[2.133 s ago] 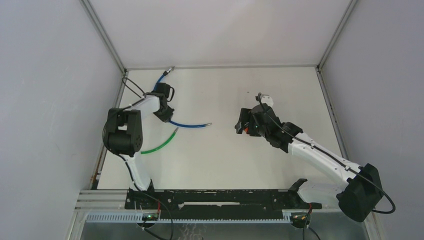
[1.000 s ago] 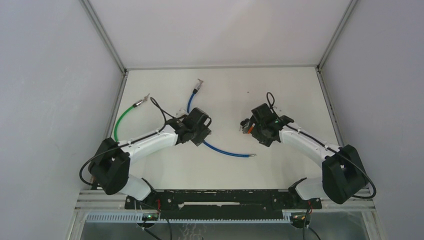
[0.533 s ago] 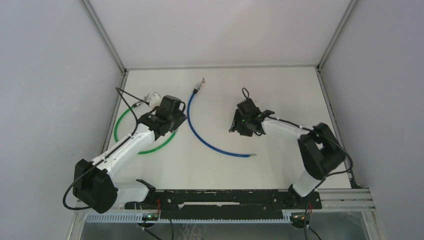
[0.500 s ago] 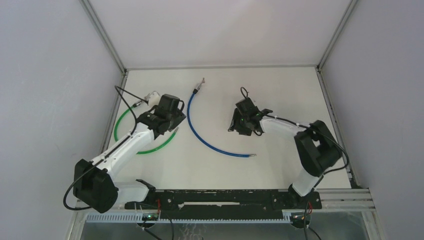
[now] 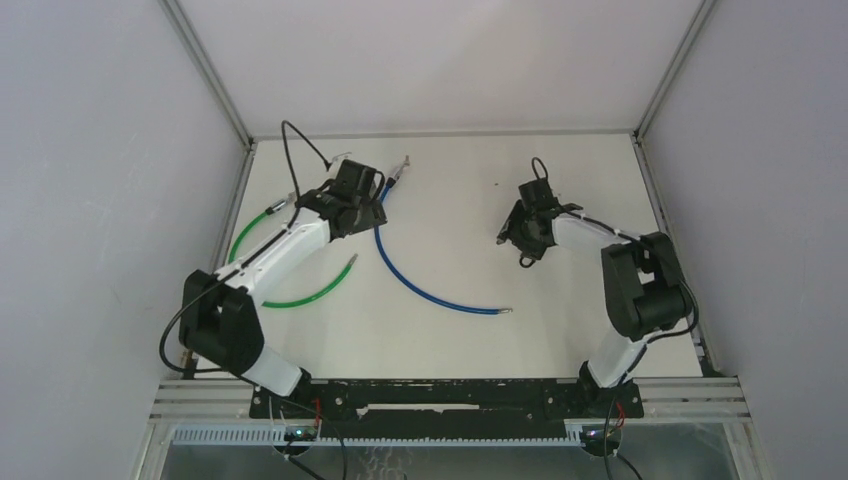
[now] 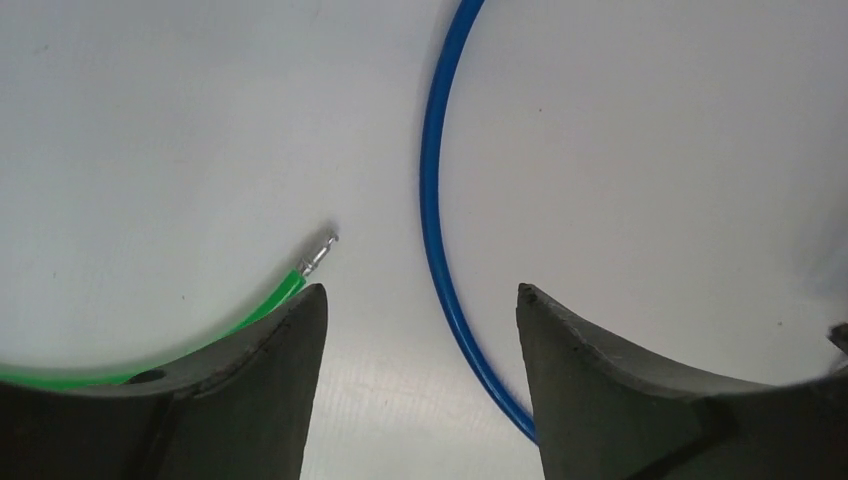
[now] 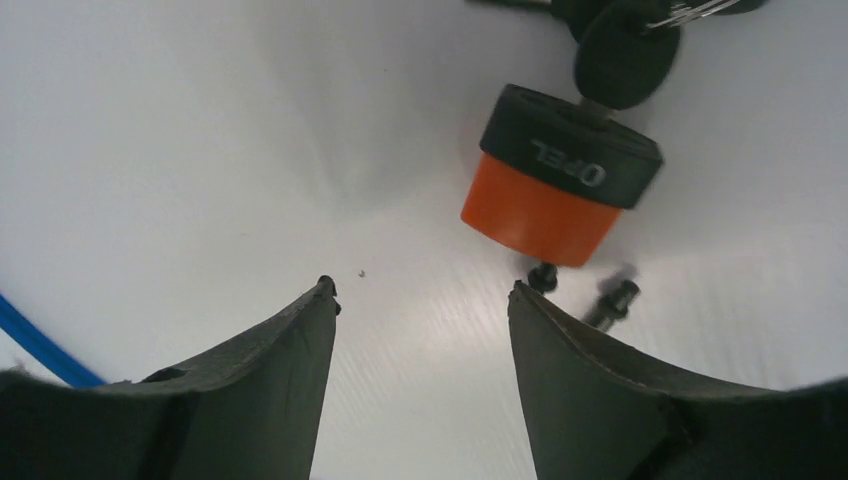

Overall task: Lock with the key
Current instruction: Pick up the lock from the center of the board.

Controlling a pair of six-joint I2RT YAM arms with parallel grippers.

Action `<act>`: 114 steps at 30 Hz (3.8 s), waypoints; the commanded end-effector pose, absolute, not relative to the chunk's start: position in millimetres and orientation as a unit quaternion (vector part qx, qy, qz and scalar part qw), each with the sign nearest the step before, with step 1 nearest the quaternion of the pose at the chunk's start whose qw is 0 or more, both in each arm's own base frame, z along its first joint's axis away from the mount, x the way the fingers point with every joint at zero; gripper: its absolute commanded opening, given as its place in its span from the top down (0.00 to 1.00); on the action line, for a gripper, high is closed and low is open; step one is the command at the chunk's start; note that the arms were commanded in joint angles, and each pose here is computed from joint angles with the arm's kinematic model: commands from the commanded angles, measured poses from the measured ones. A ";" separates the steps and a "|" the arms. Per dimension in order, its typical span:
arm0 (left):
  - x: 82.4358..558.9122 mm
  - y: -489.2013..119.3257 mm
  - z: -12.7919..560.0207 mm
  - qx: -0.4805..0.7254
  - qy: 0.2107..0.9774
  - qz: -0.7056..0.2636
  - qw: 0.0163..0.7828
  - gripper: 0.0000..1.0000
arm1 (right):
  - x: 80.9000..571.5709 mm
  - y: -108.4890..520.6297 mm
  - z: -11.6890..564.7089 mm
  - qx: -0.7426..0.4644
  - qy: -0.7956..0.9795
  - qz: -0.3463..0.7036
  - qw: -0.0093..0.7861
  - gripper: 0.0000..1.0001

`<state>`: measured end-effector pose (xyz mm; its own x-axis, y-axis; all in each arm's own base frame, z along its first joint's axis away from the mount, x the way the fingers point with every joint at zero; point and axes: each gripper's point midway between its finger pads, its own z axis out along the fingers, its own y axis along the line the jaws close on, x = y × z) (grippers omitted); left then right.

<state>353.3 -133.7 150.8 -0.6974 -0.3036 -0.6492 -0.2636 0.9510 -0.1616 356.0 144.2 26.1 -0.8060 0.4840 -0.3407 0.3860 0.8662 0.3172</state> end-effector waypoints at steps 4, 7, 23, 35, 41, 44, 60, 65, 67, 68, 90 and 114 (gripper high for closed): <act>402.2 -143.8 170.9 -0.071 0.914 -0.009 0.401 0.18 | 337.8 148.9 101.2 0.171 0.933 0.147 0.280 0.24; 424.5 -141.5 159.7 -0.059 0.927 0.010 0.371 0.19 | 319.2 153.3 115.9 0.156 0.930 0.164 0.289 0.23; 517.0 -139.4 86.4 -0.074 0.965 0.009 0.253 0.27 | 237.3 152.5 129.2 0.144 0.930 0.180 0.285 0.20; 490.1 -142.4 42.4 -0.120 0.972 -0.004 0.203 0.43 | 234.5 167.4 127.4 0.145 0.930 0.191 0.278 0.20; 482.0 -139.3 28.5 -0.154 0.969 0.006 0.191 0.56 | 234.2 168.2 126.5 0.146 0.931 0.192 0.275 0.20; 475.2 -140.1 25.3 -0.179 0.965 -0.001 0.192 0.74 | 231.1 165.8 125.0 0.152 0.932 0.188 0.269 0.20; 376.6 -137.4 40.9 -0.396 0.889 -0.032 0.227 1.00 | 173.7 139.5 72.1 0.368 0.913 0.127 0.121 0.21; 364.4 -153.2 41.0 -0.363 0.904 -0.034 0.224 1.00 | 192.9 131.5 50.0 0.416 0.893 0.113 0.131 0.24; 360.1 -156.1 43.0 -0.351 0.908 -0.032 0.227 1.00 | 201.3 128.2 44.8 0.430 0.886 0.105 0.137 0.24; 359.3 -157.1 45.0 -0.345 0.909 -0.032 0.230 1.00 | 204.7 127.1 43.5 0.437 0.882 0.104 0.140 0.24; 320.2 -172.9 123.1 -0.177 0.934 -0.084 0.300 1.00 | 237.7 117.3 18.3 0.470 0.869 0.079 0.135 0.38; 300.7 -181.7 221.8 -0.187 0.837 -0.245 0.451 1.00 | 218.8 212.8 45.4 0.378 0.886 0.258 0.069 0.25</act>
<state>290.9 -182.1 185.5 -0.6680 -0.3794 -0.6402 -0.0989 0.8979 -0.4289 213.0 187.6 27.3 -0.6720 0.7399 0.0320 0.6914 0.6113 0.3850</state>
